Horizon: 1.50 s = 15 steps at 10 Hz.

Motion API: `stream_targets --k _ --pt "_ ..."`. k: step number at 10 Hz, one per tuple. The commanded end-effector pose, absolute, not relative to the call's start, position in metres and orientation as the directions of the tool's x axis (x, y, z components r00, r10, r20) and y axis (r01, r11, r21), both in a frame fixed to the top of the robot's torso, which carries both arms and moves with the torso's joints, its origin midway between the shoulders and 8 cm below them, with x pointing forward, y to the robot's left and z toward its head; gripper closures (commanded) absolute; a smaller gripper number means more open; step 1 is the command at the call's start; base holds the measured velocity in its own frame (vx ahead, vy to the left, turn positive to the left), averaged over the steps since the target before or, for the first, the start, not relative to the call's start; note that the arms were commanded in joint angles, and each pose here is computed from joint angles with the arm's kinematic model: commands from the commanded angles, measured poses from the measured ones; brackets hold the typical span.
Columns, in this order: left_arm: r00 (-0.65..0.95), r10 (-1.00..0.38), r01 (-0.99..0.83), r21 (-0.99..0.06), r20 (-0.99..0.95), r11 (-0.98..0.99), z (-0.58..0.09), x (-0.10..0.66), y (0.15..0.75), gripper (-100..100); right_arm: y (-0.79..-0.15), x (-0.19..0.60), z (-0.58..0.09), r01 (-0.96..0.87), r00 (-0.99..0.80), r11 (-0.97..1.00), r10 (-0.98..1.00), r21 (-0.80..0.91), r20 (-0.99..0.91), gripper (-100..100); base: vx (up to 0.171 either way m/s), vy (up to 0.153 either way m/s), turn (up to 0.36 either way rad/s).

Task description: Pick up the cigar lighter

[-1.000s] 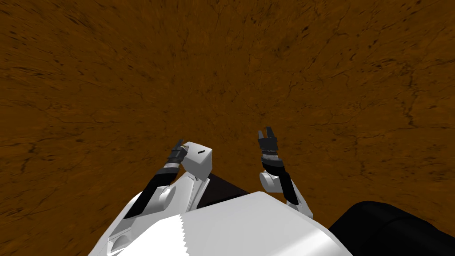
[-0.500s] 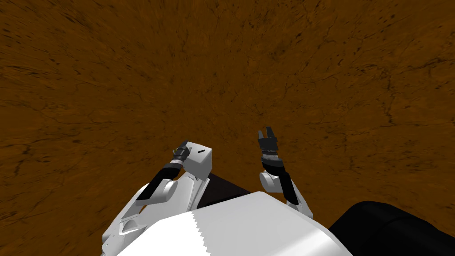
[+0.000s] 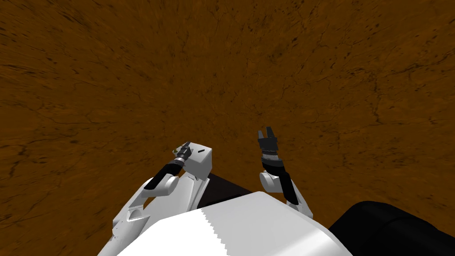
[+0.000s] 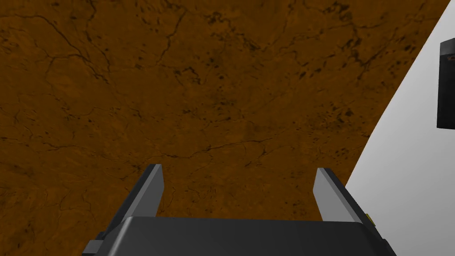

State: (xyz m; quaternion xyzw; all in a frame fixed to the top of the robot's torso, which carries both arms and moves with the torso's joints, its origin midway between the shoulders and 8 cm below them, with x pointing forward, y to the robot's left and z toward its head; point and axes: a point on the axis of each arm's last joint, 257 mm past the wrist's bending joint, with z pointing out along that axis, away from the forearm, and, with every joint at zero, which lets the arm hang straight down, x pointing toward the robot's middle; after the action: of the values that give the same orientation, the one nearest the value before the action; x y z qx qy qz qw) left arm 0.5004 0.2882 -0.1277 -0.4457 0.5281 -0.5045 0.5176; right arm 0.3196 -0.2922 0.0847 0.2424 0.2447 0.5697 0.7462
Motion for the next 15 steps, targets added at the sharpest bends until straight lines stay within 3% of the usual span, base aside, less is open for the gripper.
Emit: stream_targets --k 1,15 --pt "-0.069 -0.993 -0.001 -0.995 -0.095 0.096 -0.142 0.505 0.292 -100 -0.292 0.32 0.085 -0.732 0.231 0.233 0.969 0.641 -0.089 0 -0.016 0.013 -0.039" --pt "-0.064 -0.993 -0.428 -0.897 -0.096 0.114 -0.237 0.558 0.344 -100 -0.292 0.32 0.085 -0.731 0.231 0.233 0.969 0.641 -0.089 0 -0.009 0.005 -0.037"
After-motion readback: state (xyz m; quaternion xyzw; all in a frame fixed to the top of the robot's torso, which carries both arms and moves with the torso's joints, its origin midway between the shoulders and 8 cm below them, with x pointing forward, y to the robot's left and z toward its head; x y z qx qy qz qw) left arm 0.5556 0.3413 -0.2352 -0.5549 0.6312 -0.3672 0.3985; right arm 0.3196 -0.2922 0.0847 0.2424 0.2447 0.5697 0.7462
